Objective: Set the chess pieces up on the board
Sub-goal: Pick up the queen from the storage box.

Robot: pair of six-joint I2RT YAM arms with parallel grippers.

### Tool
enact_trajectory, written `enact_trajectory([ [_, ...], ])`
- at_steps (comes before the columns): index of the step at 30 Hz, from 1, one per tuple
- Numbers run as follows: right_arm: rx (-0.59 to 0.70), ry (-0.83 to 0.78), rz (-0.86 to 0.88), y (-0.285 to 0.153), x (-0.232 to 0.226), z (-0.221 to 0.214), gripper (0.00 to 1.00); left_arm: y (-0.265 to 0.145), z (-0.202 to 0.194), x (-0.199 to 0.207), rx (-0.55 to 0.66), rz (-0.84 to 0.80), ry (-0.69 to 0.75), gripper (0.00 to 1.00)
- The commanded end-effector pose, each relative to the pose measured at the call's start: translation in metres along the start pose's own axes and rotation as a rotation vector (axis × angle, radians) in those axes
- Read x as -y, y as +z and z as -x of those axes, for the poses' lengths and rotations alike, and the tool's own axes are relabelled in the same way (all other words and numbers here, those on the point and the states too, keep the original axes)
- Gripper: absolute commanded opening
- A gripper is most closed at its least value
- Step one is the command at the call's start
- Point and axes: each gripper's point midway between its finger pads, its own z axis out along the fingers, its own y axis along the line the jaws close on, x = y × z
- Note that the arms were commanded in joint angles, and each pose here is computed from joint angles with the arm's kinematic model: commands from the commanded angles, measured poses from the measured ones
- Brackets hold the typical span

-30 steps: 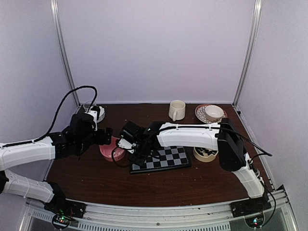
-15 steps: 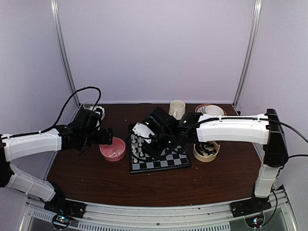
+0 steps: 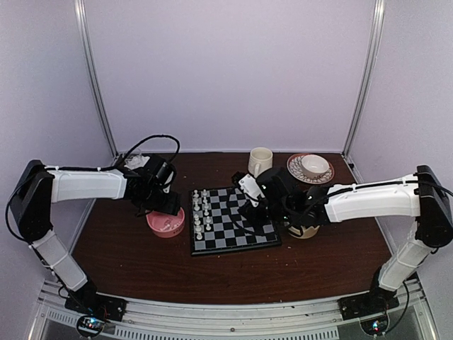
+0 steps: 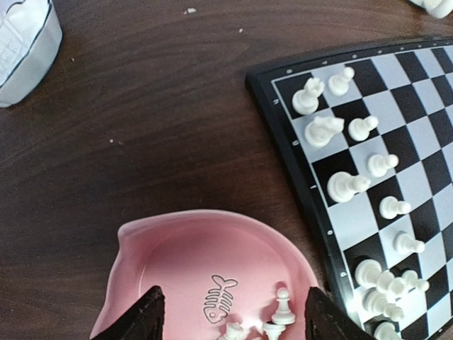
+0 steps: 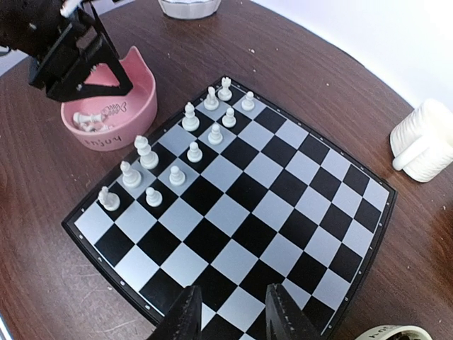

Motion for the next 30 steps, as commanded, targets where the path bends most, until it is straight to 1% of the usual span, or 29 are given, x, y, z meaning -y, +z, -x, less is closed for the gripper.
enact_trajectory([
  [1, 0.102, 0.059, 0.000, -0.006, -0.001, 0.023, 0.33, 0.007, -0.005, -0.008, -0.062, -0.002, 0.001, 0.65],
  [4, 0.096, 0.063, -0.009, -0.005, 0.001, 0.020, 0.33, 0.010, -0.009, -0.009, -0.099, -0.001, 0.026, 0.58],
  [6, 0.094, 0.068, -0.016, -0.006, 0.003, 0.017, 0.33, 0.011, -0.013, -0.008, -0.130, 0.002, 0.039, 0.56],
  [7, 0.119, 0.076, -0.017, -0.008, 0.003, 0.022, 0.33, 0.011, -0.014, -0.009, -0.143, 0.005, 0.045, 0.56],
  [10, 0.143, 0.089, -0.017, -0.013, 0.005, 0.022, 0.33, 0.017, -0.022, -0.011, -0.191, 0.027, 0.059, 0.56],
  [13, 0.149, 0.089, -0.033, -0.017, 0.009, 0.023, 0.33, 0.020, -0.030, -0.007, -0.241, 0.006, 0.064, 0.56],
  [17, 0.151, 0.091, -0.046, -0.017, 0.013, 0.023, 0.33, 0.025, -0.036, -0.003, -0.275, -0.012, 0.081, 0.56],
  [19, 0.155, 0.092, -0.043, -0.018, 0.013, 0.024, 0.33, 0.030, -0.040, -0.003, -0.304, -0.008, 0.092, 0.54],
  [21, 0.157, 0.092, -0.041, -0.020, 0.013, 0.025, 0.33, 0.033, -0.045, 0.003, -0.339, -0.038, 0.103, 0.52],
  [23, 0.154, 0.093, -0.042, -0.020, 0.013, 0.024, 0.33, 0.034, -0.050, 0.011, -0.370, -0.081, 0.110, 0.54],
  [26, 0.153, 0.096, -0.036, -0.019, 0.012, 0.024, 0.34, 0.032, -0.058, 0.017, -0.398, -0.091, 0.143, 0.59],
  [30, 0.152, 0.098, -0.029, -0.019, 0.011, 0.024, 0.34, 0.030, -0.073, 0.010, -0.435, -0.033, 0.187, 0.61],
])
